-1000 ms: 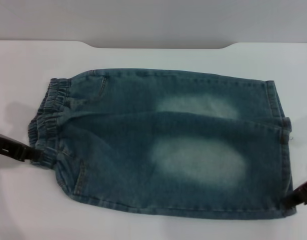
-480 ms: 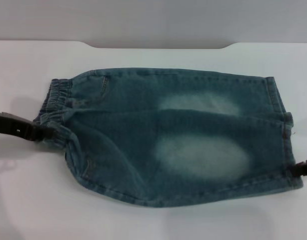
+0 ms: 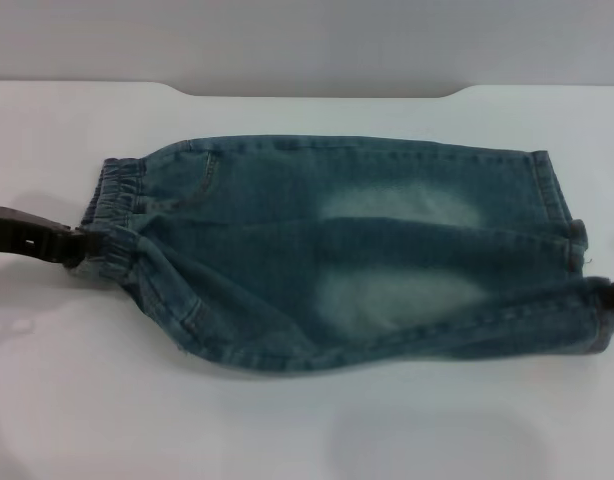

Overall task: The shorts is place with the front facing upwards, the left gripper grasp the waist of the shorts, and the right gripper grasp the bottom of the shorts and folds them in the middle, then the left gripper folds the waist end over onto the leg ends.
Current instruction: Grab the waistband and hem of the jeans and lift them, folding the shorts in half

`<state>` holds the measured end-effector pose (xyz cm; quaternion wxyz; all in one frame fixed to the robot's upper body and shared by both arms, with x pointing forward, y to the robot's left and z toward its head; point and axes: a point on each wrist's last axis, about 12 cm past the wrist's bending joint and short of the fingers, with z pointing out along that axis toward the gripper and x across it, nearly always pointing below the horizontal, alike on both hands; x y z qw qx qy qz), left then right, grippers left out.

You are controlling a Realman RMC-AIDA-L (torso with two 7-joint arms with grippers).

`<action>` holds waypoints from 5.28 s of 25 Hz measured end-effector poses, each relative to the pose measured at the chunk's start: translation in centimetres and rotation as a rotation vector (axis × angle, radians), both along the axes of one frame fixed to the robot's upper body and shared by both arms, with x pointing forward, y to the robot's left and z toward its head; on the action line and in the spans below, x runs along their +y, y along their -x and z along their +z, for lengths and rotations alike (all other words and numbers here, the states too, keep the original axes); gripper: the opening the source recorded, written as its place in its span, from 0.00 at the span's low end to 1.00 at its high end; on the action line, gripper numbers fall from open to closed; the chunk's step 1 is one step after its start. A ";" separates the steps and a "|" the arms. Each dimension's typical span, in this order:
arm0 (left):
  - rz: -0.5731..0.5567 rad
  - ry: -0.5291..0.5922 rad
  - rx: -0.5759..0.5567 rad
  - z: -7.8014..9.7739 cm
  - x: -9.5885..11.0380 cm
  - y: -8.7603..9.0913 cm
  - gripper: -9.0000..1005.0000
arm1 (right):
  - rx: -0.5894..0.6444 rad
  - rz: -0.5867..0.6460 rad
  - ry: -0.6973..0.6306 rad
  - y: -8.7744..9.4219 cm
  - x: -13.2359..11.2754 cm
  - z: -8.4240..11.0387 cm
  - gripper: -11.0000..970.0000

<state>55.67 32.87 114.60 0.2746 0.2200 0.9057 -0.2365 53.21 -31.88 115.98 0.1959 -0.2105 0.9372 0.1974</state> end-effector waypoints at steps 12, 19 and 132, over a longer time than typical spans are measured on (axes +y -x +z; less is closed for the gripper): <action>0.055 0.042 -0.055 0.7 1.3 0.7 0.03 | -0.101 -0.036 -0.055 -0.1 -1.4 0.9 0.03; 0.097 0.075 -0.084 0.8 2.4 1.2 0.03 | -0.147 -0.035 -0.072 0.0 -1.6 1.2 0.03; 0.295 0.348 -0.297 -4.1 7.6 10.7 0.01 | -0.944 -0.068 -0.382 14.6 -8.2 -6.8 0.04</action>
